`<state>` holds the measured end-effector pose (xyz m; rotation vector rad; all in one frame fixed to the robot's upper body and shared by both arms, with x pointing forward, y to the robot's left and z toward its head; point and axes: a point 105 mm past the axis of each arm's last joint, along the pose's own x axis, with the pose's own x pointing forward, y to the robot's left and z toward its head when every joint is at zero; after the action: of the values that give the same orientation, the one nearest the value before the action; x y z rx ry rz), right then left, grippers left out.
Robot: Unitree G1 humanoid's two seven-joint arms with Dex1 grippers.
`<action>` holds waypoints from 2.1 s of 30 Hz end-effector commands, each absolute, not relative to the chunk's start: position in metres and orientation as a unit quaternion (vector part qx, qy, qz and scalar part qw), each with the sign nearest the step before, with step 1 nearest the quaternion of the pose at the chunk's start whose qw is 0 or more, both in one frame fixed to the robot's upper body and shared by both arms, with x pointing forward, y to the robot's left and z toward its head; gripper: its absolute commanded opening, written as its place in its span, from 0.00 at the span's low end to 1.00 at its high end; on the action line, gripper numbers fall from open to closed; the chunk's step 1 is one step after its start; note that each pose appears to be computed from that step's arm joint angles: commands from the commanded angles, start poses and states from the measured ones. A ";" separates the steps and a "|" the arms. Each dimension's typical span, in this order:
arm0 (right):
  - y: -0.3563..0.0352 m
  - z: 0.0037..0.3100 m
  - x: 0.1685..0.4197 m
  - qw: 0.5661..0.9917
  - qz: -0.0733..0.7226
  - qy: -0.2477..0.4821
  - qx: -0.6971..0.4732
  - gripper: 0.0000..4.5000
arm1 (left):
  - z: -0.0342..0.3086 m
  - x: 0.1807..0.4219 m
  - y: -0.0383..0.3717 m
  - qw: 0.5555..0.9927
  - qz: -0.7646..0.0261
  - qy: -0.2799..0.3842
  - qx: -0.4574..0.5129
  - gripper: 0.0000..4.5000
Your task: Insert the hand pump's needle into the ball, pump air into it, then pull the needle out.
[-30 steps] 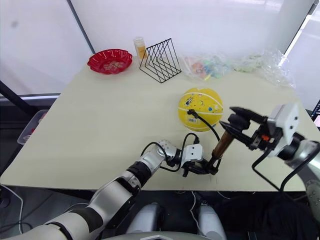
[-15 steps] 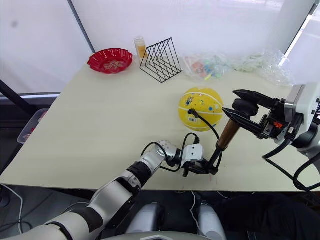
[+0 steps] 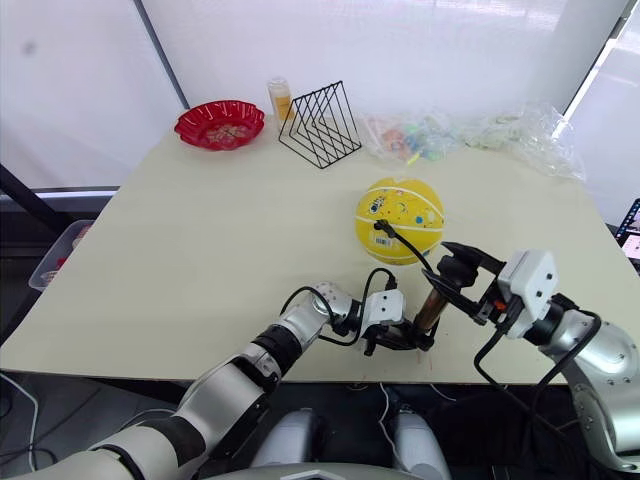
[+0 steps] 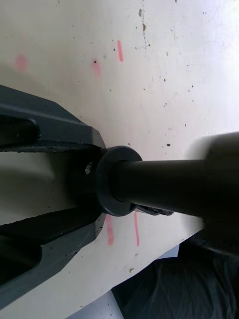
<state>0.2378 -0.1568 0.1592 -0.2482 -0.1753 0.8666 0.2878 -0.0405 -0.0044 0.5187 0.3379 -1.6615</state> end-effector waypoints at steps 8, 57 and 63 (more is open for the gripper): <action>-0.151 0.146 0.231 0.886 0.447 -0.070 -0.103 0.43 | -0.053 0.274 -0.005 0.616 -0.702 0.266 0.238 0.24; -0.149 0.101 0.237 0.897 0.432 -0.020 -0.098 0.43 | -0.052 0.276 -0.003 0.617 -0.700 0.267 0.241 0.24; -0.151 0.136 0.238 0.890 0.437 -0.076 -0.107 0.43 | -0.053 0.276 -0.002 0.617 -0.699 0.268 0.242 0.24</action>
<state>0.2442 -0.1557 0.1354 -0.2381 -0.1749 0.8532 0.2891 -0.0390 -0.0055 0.5221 0.3493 -1.6592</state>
